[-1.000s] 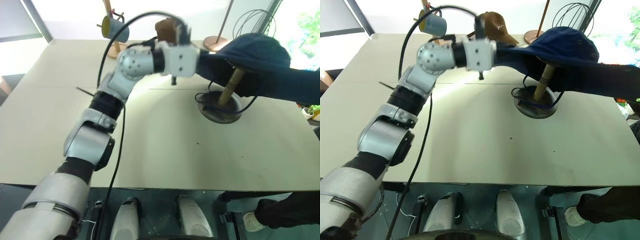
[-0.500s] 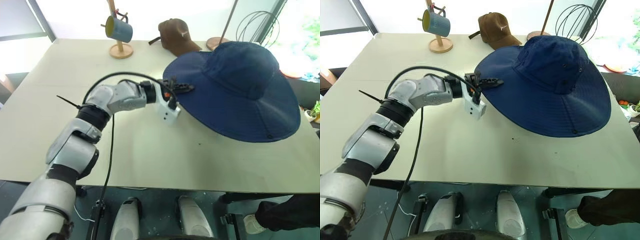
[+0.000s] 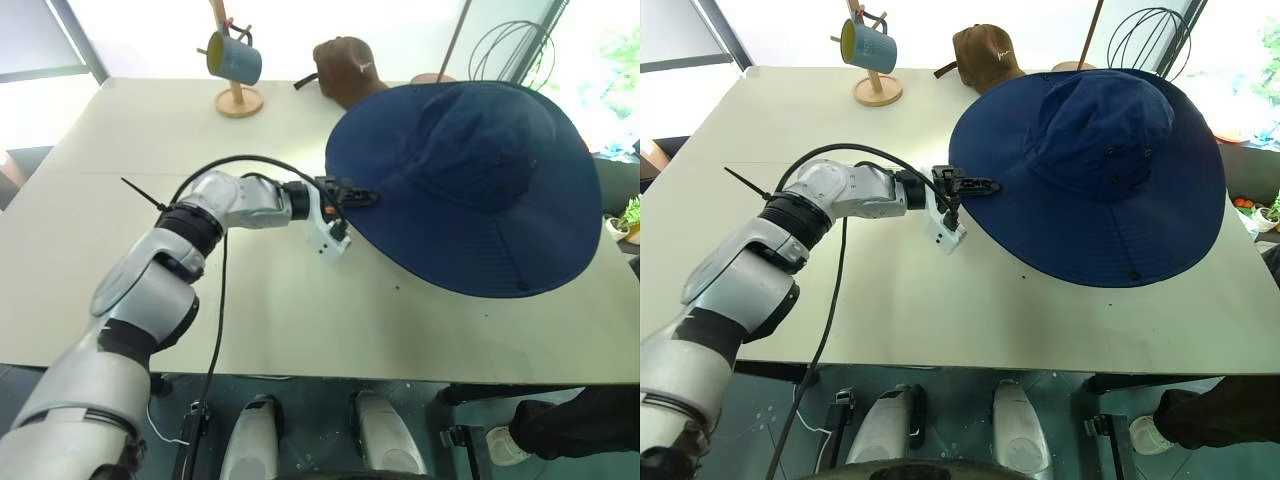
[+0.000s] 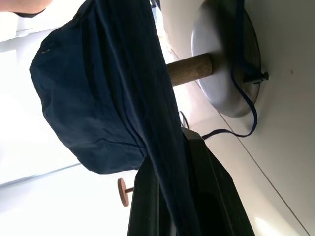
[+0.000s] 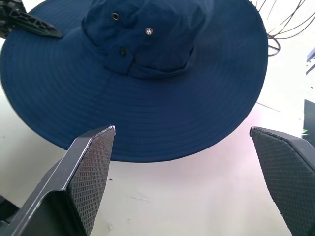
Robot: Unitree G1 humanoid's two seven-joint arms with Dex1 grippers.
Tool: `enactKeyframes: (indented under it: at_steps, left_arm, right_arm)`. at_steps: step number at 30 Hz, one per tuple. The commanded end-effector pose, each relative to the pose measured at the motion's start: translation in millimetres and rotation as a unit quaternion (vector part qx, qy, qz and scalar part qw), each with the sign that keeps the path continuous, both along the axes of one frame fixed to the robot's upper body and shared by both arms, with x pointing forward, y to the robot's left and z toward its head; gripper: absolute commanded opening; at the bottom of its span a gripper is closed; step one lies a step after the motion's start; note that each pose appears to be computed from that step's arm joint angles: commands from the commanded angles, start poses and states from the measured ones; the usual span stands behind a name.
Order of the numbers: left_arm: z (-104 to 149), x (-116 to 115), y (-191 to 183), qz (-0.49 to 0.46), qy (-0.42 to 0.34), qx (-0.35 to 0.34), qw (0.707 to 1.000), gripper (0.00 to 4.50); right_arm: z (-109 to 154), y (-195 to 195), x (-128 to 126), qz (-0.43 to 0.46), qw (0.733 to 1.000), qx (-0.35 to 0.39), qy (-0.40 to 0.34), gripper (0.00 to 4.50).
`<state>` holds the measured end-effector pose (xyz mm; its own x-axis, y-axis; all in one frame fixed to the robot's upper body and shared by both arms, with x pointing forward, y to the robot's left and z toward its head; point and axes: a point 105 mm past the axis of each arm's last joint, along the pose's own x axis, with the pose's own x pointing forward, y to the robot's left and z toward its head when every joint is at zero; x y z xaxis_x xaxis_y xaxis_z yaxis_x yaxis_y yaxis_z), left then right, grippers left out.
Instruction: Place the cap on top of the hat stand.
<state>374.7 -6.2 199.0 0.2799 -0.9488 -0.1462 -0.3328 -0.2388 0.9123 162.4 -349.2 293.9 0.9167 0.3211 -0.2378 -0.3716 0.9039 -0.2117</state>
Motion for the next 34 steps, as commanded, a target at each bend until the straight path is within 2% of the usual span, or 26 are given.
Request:
enactKeyframes:
  at_steps: [1,7,11,14,16,17,18,20,22,25,28,30,34]
  left_arm:
    - [21,-3,1,-0.014,-0.005,-0.022,1.0,1.31]
    - [33,-12,15,-0.031,0.002,-0.025,0.999,4.43]
    - [47,-11,45,0.006,0.056,-0.055,0.997,4.48]
    - [59,-10,68,0.053,0.149,-0.102,0.982,4.48]
    - [71,-6,88,0.101,0.24,-0.142,0.955,4.48]
    - [78,-5,104,0.128,0.318,-0.17,0.924,4.48]
    - [87,-3,122,0.151,0.414,-0.205,0.874,4.48]
    - [94,-15,144,0.162,0.572,-0.219,0.774,4.48]
    - [111,-34,163,0.144,0.653,-0.213,0.712,4.48]
    - [137,-50,183,0.12,0.704,-0.225,0.662,4.48]
    - [149,-67,197,0.113,0.741,-0.203,0.63,4.48]
    - [152,-73,201,0.112,0.748,-0.189,0.627,4.48]
    - [151,-67,201,0.134,0.737,-0.184,0.636,4.48]
  right_arm:
    - [8,3,4,0.008,1.0,-0.022,-0.017,4.5]
    - [-1,6,16,0.027,0.999,-0.028,-0.012,4.5]
    - [-8,5,29,0.04,0.998,-0.04,0.001,4.5]
    - [-4,3,38,0.049,0.998,-0.044,-0.001,4.5]
    - [-1,0,44,0.052,0.998,-0.047,-0.002,4.5]
    - [-1,-1,48,0.055,0.997,-0.05,-0.001,4.5]
    - [-1,-3,52,0.058,0.997,-0.054,0.002,4.5]
    - [-1,-5,58,0.065,0.996,-0.06,0.006,4.5]
    - [0,-7,65,0.068,0.996,-0.061,0.007,4.5]
    - [2,-10,72,0.073,0.995,-0.063,0.007,4.5]
    - [6,-11,79,0.084,0.994,-0.066,0.008,4.5]
    - [7,-10,83,0.089,0.994,-0.068,0.008,4.5]
    - [5,-8,89,0.1,0.992,-0.07,0.012,4.5]
